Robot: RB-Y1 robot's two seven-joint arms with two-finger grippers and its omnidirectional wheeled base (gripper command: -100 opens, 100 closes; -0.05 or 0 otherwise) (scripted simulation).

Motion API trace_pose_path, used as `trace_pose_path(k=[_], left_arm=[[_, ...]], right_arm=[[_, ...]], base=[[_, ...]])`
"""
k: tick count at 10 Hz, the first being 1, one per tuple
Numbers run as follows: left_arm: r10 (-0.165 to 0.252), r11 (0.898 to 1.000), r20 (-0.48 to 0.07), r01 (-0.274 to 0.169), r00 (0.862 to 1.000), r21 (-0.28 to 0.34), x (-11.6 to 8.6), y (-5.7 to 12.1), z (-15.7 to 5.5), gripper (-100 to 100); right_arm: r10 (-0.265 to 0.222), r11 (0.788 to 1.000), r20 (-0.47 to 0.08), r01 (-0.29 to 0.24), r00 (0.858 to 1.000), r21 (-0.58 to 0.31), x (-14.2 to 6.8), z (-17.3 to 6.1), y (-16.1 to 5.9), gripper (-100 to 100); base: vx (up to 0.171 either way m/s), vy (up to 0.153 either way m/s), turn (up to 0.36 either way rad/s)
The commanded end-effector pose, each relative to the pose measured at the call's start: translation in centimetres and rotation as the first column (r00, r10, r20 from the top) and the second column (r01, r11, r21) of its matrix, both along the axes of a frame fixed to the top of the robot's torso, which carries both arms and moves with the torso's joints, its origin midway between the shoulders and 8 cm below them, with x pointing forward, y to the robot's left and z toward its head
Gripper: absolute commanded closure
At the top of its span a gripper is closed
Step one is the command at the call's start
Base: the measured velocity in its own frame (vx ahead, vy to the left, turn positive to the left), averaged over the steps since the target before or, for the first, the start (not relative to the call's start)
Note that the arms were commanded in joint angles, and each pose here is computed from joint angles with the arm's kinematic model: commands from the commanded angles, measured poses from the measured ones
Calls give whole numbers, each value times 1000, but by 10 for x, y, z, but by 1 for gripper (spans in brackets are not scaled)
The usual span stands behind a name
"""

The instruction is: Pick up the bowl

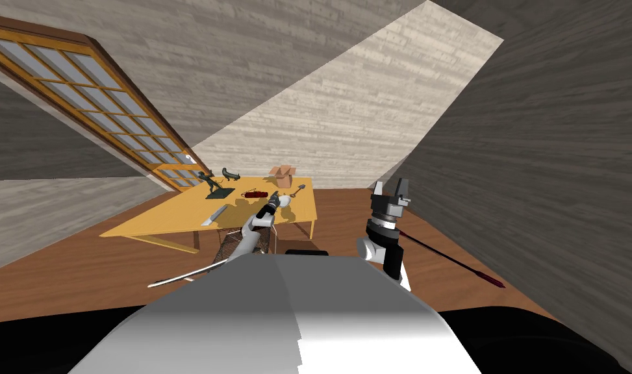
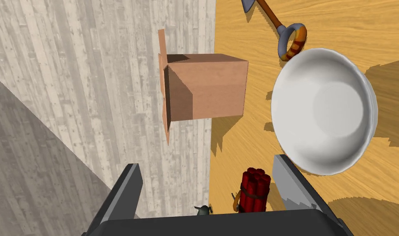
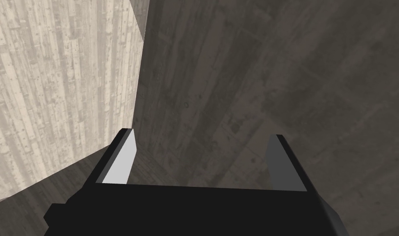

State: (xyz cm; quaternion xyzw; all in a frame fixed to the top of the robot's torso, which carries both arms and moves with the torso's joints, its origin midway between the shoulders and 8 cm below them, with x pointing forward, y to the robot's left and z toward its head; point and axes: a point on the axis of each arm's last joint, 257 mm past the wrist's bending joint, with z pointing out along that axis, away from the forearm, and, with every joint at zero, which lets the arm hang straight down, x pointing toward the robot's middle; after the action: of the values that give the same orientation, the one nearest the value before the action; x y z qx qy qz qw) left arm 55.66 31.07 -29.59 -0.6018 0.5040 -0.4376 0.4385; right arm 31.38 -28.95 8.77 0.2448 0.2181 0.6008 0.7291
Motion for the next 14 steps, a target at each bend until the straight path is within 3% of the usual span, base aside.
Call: trace_pose_path(k=[1,4,5,7,8,10,11,13,14], left_arm=[[21,1000,-60,-22,998,-18,2,7,-19,-100],[58,997,-181,-67,982,-45,-4,21,-59,-100],[59,997,-191,-69,980,-45,-5,21,-62,-100],[89,992,-287,-112,954,-65,-13,33,-90,-100],[91,991,-300,-115,950,-65,-15,33,-95,-100],[117,984,-395,-160,911,-78,-27,43,-123,-100],[117,984,-398,-161,910,-78,-28,44,-124,-100],[138,976,-476,-202,869,-86,-42,52,-147,-100],[138,976,-481,-203,866,-85,-43,52,-148,-100]], right_arm=[[0,1000,0,0,1000,0,0,0,0,0],[0,1000,0,0,1000,0,0,0,0,0],[0,1000,0,0,1000,0,0,0,0,0],[0,1000,0,0,1000,0,0,0,0,0],[0,1000,0,0,1000,0,0,0,0,0],[0,1000,0,0,1000,0,0,0,0,0],[0,1000,0,0,1000,0,0,0,0,0],[0,1000,0,0,1000,0,0,0,0,0],[0,1000,0,0,1000,0,0,0,0,0]], base=[[29,-6,-47],[47,-7,-55],[29,-3,-22],[45,0,-66],[49,-2,-20],[55,-8,-60],[50,-1,-16],[59,-3,-39],[46,-3,-21]])
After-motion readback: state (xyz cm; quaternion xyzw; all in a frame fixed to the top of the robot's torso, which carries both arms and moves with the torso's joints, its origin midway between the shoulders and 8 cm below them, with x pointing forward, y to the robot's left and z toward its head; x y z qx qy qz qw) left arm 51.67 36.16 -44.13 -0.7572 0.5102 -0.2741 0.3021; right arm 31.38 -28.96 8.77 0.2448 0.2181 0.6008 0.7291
